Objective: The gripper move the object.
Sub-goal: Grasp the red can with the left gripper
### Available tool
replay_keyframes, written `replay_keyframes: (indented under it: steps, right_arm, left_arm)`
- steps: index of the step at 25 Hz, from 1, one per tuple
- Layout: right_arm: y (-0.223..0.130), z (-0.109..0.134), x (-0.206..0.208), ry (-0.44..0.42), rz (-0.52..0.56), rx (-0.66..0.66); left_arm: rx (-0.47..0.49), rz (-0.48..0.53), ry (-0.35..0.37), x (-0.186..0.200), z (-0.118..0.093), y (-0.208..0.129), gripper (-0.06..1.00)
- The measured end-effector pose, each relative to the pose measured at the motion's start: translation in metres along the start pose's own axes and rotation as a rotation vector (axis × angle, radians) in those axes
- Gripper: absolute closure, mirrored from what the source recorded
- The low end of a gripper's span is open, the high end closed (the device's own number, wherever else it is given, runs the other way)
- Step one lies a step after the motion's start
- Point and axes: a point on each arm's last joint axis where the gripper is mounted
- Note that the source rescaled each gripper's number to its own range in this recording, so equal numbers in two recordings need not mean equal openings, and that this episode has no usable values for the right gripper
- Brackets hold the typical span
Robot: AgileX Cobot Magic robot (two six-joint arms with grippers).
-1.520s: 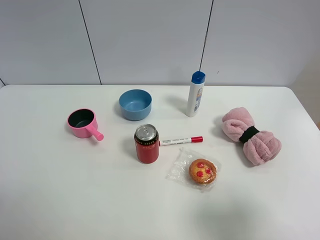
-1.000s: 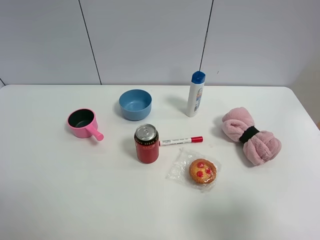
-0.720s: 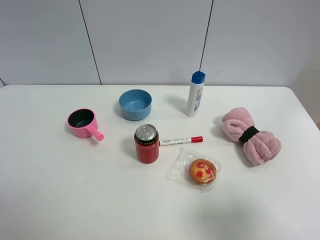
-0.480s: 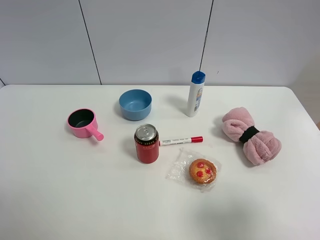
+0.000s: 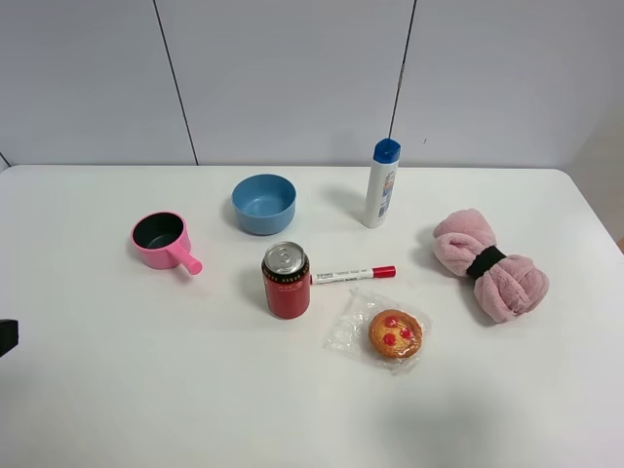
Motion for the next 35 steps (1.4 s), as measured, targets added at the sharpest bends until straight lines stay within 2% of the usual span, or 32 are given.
replay_keyframes:
  steps: [6,11,14,17,21,30,35]
  right_arm:
    - [0.0,0.0,0.0,0.0,0.0,0.0]
    - [0.0,0.0,0.0,0.0,0.0,0.0]
    - [0.0,0.0,0.0,0.0,0.0,0.0]
    - [0.0,0.0,0.0,0.0,0.0,0.0]
    - [0.0,0.0,0.0,0.0,0.0,0.0]
    - [0.0,0.0,0.0,0.0,0.0,0.0]
    - [0.0,0.0,0.0,0.0,0.0,0.0]
  left_arm:
    - [0.021,0.047,-0.002,-0.028,0.024,0.046,-0.06]
    - [-0.031,0.077,-0.014,-0.054,0.043,0.088,-0.06]
    - [-0.076,0.072,-0.049,-0.072,0.045,0.112,-0.06]
    - [-0.129,0.061,-0.099,-0.092,0.038,0.133,-0.06]
    - [-0.211,0.074,-0.204,-0.119,0.01,0.149,-0.06]
    - [-0.421,0.071,-0.434,-0.149,-0.08,0.15,-0.06]
    - [-0.485,0.062,-0.497,-0.159,-0.114,0.144,-0.06]
Point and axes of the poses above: a point on each arm's last joint axis where the gripper is mounted, x pointing back along that axis away from the gripper, z along the wrist's bending axis when the last joint is at zero, y = z × x, and after that the axes turned 9 degrees about -x, right-handed
